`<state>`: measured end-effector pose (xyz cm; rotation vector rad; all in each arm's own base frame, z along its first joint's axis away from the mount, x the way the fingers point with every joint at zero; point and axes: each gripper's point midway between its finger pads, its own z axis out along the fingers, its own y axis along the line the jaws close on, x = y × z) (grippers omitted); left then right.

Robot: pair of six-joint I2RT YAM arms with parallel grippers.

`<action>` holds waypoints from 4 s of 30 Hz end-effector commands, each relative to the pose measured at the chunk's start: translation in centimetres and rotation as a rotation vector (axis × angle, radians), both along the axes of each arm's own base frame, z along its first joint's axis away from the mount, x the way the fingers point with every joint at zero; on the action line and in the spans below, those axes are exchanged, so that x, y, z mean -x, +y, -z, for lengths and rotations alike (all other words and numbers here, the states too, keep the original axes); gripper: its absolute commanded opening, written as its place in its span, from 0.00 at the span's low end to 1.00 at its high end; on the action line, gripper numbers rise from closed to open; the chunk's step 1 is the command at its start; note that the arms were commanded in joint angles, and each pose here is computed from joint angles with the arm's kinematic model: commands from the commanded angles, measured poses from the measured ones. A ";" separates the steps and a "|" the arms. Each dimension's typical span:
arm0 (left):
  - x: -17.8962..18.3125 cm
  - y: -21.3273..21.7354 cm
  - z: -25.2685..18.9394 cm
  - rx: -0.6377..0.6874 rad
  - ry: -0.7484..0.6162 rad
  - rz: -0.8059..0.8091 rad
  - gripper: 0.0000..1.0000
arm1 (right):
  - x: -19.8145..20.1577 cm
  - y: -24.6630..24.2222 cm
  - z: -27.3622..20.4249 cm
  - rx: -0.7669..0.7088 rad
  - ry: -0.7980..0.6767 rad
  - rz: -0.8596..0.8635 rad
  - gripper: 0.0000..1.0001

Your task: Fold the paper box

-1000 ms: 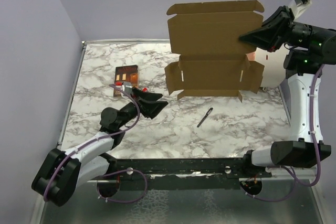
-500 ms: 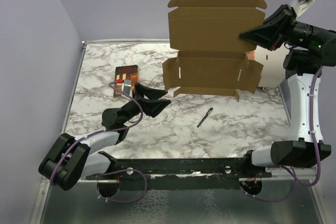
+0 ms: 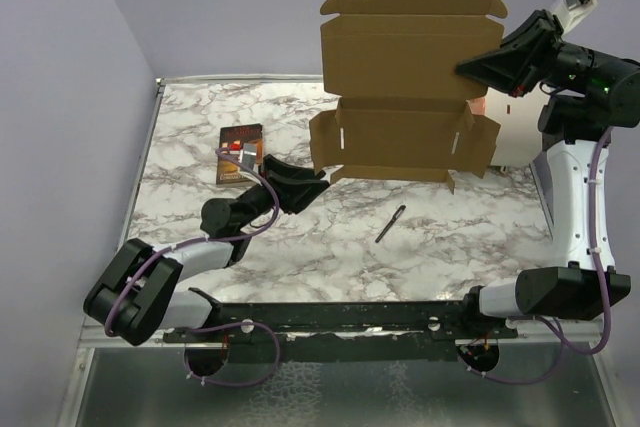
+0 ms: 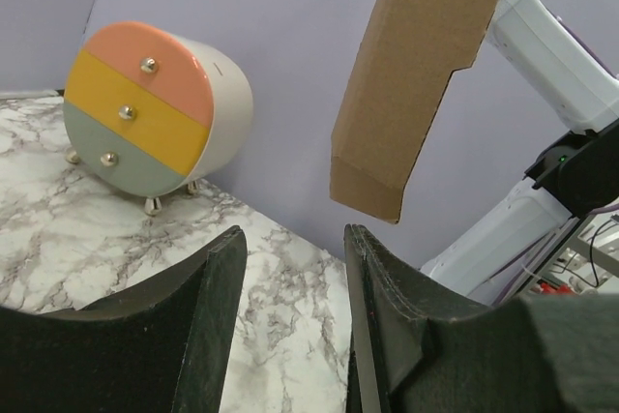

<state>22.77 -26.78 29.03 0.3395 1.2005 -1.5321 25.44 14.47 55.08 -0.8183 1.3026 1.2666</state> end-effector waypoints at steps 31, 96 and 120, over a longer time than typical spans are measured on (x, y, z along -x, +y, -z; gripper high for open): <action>2.8 -2.1 -3.3 0.079 -0.167 0.106 0.52 | 1.0 0.1 -0.5 -0.028 -0.019 0.014 0.01; 0.8 -2.3 -4.9 0.172 -0.113 0.095 0.47 | 1.4 0.1 -0.2 -0.034 -0.001 0.011 0.01; 3.1 4.2 -4.6 0.095 -0.347 -0.133 0.58 | 2.4 0.1 -1.7 -0.033 -0.051 0.020 0.01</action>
